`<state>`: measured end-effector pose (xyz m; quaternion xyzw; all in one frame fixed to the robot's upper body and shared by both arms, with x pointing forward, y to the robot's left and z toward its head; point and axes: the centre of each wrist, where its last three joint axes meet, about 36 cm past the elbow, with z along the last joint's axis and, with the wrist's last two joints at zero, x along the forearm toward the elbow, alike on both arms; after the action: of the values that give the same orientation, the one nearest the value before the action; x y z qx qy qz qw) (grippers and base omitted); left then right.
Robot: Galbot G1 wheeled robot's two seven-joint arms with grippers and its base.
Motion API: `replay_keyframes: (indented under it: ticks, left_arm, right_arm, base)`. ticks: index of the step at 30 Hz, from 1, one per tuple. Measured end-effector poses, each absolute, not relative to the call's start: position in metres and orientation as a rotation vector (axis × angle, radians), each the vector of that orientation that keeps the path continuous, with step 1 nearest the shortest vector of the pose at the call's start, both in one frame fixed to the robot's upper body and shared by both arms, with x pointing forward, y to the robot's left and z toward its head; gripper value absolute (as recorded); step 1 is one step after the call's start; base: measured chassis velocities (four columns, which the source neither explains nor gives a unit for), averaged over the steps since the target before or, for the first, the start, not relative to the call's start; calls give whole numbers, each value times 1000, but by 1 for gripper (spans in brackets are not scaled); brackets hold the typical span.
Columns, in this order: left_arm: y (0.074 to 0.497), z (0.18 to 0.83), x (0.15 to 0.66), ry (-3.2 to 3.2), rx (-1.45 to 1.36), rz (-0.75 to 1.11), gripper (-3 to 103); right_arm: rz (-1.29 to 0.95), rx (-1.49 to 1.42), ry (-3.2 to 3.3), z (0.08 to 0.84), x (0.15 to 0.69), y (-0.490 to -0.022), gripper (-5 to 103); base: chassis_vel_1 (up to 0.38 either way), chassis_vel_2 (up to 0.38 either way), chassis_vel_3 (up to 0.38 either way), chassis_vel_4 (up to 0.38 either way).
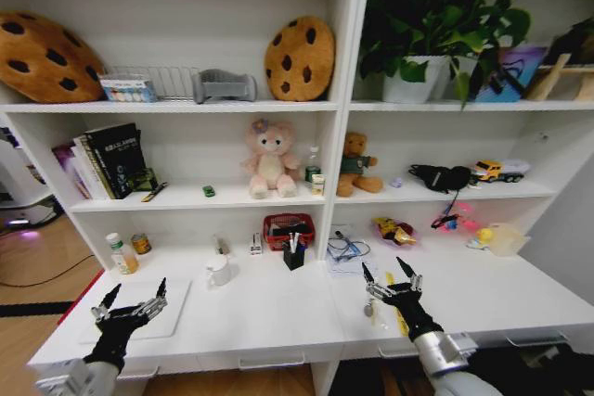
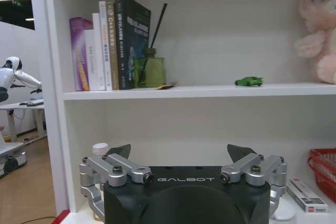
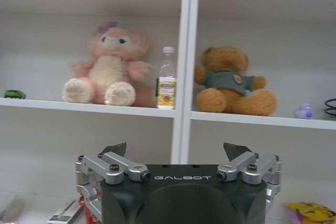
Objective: Organize the objects on the table.
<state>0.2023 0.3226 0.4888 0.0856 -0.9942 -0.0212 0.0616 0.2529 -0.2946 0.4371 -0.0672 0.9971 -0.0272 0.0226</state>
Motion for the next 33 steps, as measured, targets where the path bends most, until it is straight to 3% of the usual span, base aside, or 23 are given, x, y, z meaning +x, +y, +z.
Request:
replay_keyframes:
  ticks: [13,33]
  left_arm:
    - [323,489,202,-3007,260,-65,100]
    - [323,489,202,-3006,259,-64,100]
  right_arm:
    - [-84,-208,3088,437,253,-295,100]
    - [-84,-208,3088,437,253,-295,100]
  base:
    - [305,367,-310,-362]
    - [10,-6,-2,-8]
